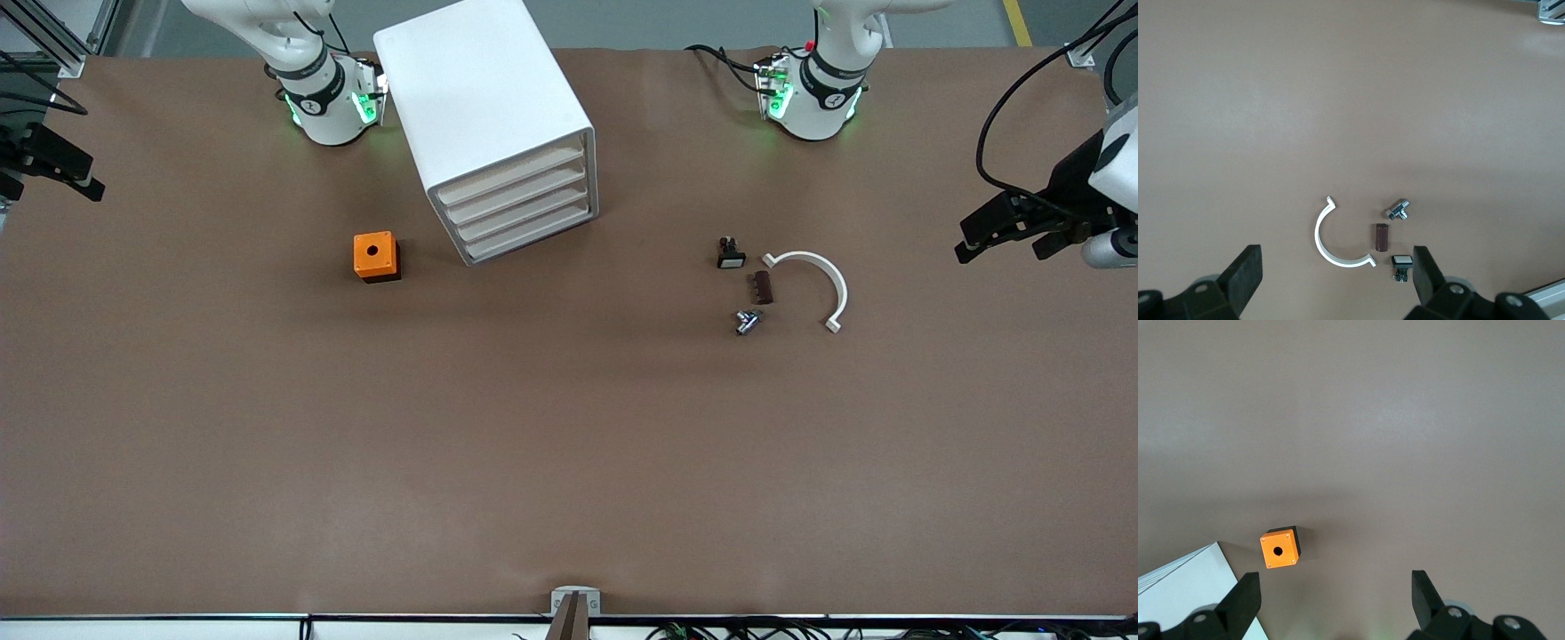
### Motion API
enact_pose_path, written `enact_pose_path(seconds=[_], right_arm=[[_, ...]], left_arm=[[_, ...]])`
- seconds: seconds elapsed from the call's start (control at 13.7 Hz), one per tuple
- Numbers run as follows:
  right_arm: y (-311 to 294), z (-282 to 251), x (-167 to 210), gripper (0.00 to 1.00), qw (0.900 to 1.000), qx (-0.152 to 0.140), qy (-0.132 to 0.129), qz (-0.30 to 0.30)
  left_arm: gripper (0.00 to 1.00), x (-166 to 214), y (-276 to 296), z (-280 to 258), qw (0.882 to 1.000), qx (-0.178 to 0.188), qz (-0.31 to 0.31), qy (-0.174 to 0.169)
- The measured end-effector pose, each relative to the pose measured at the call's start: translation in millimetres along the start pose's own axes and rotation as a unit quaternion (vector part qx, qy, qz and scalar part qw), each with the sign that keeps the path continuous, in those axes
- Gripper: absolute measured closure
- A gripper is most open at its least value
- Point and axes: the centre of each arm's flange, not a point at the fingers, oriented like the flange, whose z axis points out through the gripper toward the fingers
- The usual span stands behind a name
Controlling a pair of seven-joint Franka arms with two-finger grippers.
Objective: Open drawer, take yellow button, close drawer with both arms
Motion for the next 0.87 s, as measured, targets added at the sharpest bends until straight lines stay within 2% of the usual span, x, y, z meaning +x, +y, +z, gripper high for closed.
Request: enact_pose_path(seconds=[0.44,0.73,0.87], right_arm=[[0.0,0.4,-0.1,0.0,1.0,0.0,-0.001,0.0],[-8.9,1.1,0.3,0.0,1.0,0.0,-0.002,-0.01],[-12.9,1.3,0.4,0.0,1.0,0.0,-0.002,-0.014]], left_arm=[[0.0,-0.3,-0.9,0.8,1.0,0.0,-0.001,-0.003],[0.0,1.8,-0.1,19.4,1.0,0.0,-0.001,-0.032],[0.0,7.0,19.1,41.9,0.998,-0.037,-0.011,-0.057]])
